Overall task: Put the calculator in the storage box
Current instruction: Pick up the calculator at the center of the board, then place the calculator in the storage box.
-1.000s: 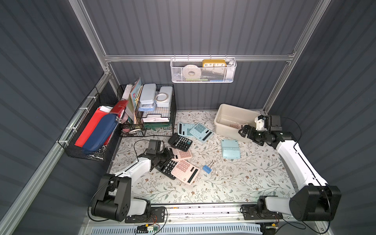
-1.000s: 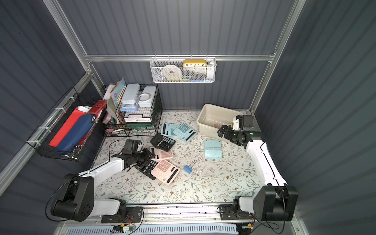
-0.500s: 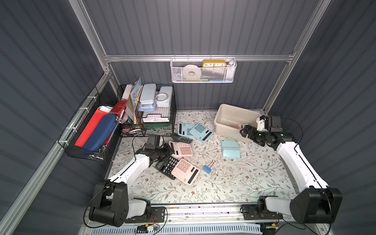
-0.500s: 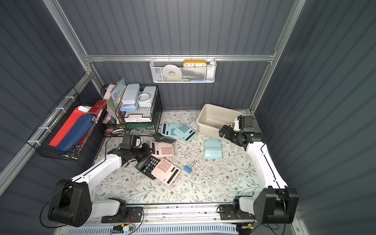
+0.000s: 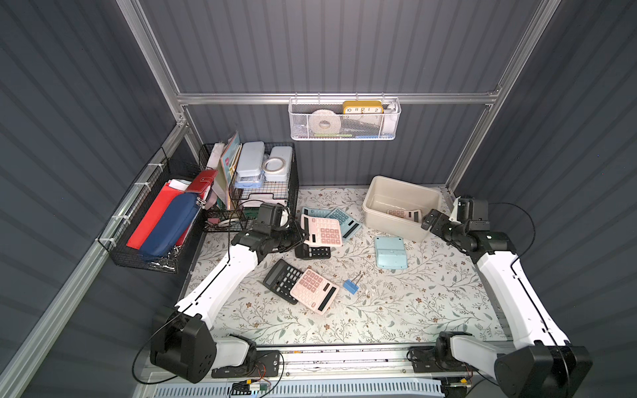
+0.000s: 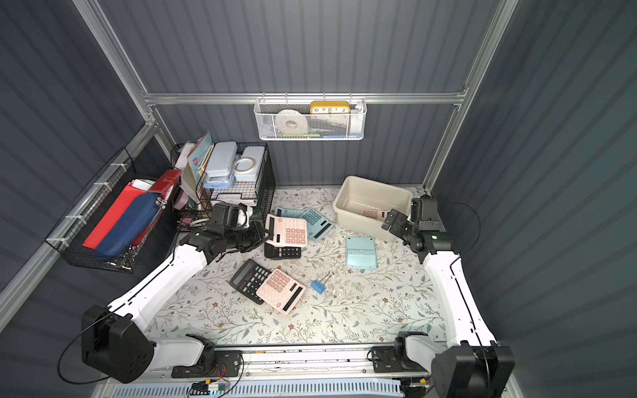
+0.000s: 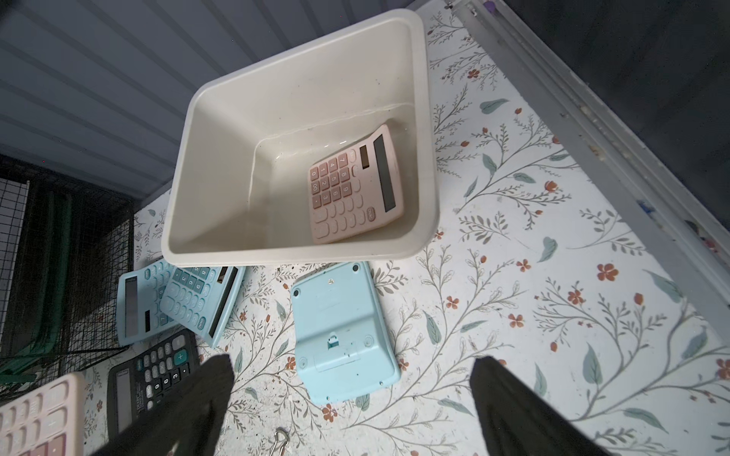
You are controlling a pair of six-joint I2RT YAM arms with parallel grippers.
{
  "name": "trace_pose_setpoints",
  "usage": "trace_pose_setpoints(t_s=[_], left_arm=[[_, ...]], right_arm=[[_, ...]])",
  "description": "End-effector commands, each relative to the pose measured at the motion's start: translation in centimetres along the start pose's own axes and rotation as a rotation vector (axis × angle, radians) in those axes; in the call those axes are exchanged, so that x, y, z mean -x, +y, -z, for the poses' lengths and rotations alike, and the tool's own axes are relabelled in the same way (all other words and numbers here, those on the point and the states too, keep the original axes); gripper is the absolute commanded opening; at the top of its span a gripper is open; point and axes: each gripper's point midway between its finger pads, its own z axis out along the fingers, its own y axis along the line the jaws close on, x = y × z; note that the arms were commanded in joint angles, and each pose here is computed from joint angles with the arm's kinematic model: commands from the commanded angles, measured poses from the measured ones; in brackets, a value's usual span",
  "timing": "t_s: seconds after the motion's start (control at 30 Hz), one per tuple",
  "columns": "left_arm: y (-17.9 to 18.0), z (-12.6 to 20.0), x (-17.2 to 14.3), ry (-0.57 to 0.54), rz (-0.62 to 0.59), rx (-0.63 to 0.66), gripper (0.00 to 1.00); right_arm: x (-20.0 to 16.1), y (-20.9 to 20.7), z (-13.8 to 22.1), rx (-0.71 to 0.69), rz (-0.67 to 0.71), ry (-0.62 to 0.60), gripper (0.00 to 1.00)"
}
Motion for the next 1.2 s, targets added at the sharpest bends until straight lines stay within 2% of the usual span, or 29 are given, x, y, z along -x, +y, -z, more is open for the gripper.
trace_pose_setpoints(t_s=[0.0,0.07,0.13,0.2,0.5,0.7,0.83,1.0,1.17], left_arm=[[2.4,0.1,-0.1,0.014,-0.035,0.145,0.00],[2.3,0.3,0.2,0.002,-0.047,0.152,0.00],[0.5,0.3,0.9,-0.016,-0.070,0.078,0.00],[-1.9,-0.1,1.9,-0.024,-0.103,0.008,0.00],[-13.0,-4.7,6.5,-0.067,-0.319,-0.083,0.00],[-19.7,-7.8,9.3,-0.116,-0.432,-0.156,0.00],[-22.2,-10.5,10.0,-0.115,-0.481,-0.195,0.00],[-25.3,-12.0,10.1,-0.120,-0.470,-0.344,0.00],[-26.7,-14.2,9.6,-0.166,-0.495,-0.413,0.00]], right_arm=[[0.0,-0.6,0.2,-0.024,-0.012,-0.005,0.99],[-0.1,-0.6,0.1,-0.021,-0.015,0.000,0.99],[-0.1,-0.6,0.1,-0.022,-0.018,-0.001,0.99],[0.0,-0.7,0.1,-0.025,-0.028,-0.005,0.99],[0.5,-1.9,1.0,-0.064,-0.077,-0.028,0.99],[1.0,-2.0,1.8,-0.031,-0.138,-0.038,0.99],[1.2,-2.0,2.0,-0.013,-0.186,-0.024,0.99],[0.9,-2.4,1.9,-0.013,-0.205,-0.012,0.99],[0.7,-3.1,1.9,-0.033,-0.200,-0.015,0.99]])
